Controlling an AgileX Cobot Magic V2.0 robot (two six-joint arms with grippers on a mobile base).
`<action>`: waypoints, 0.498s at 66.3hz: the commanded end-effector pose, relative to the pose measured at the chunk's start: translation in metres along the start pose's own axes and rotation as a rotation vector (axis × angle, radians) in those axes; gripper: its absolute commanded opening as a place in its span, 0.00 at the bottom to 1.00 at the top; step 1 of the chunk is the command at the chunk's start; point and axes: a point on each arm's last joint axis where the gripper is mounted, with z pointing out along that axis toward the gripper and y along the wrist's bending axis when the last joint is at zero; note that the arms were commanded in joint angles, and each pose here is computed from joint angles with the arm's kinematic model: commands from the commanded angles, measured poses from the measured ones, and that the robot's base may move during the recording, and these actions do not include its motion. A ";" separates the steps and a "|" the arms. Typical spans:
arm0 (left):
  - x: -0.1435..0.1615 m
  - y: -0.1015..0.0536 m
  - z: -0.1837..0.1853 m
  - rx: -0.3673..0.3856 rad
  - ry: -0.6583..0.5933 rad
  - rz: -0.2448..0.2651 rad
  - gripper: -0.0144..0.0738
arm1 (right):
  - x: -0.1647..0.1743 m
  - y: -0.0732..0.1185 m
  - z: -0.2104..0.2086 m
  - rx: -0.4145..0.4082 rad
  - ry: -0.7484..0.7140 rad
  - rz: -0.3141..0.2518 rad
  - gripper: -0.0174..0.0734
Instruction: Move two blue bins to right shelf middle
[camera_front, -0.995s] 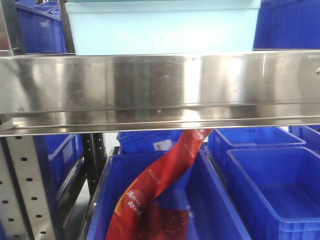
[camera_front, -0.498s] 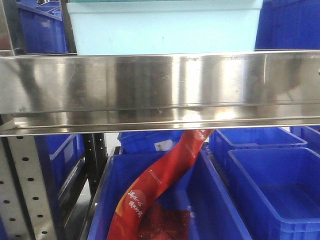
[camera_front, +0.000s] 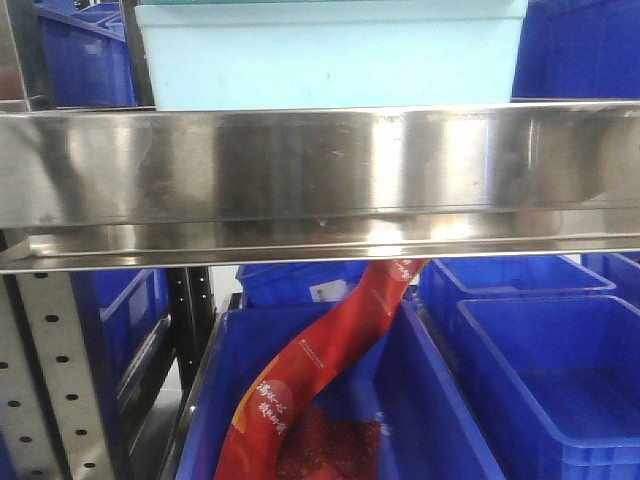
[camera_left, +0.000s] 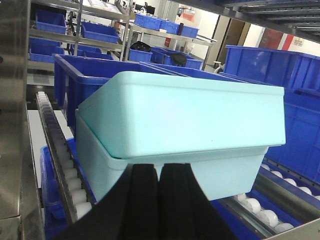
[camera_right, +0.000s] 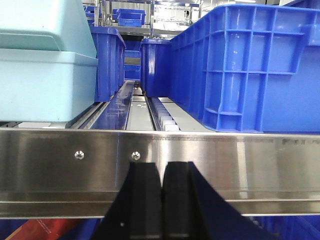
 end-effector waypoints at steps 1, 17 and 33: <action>-0.003 -0.002 -0.001 0.016 -0.026 0.003 0.04 | -0.001 0.000 0.000 0.003 -0.018 0.007 0.01; -0.003 -0.002 -0.001 0.016 -0.026 0.003 0.04 | -0.001 0.000 0.000 0.003 -0.018 0.007 0.01; 0.013 0.014 -0.026 -0.083 -0.042 0.166 0.04 | -0.001 0.000 0.000 0.003 -0.018 0.007 0.01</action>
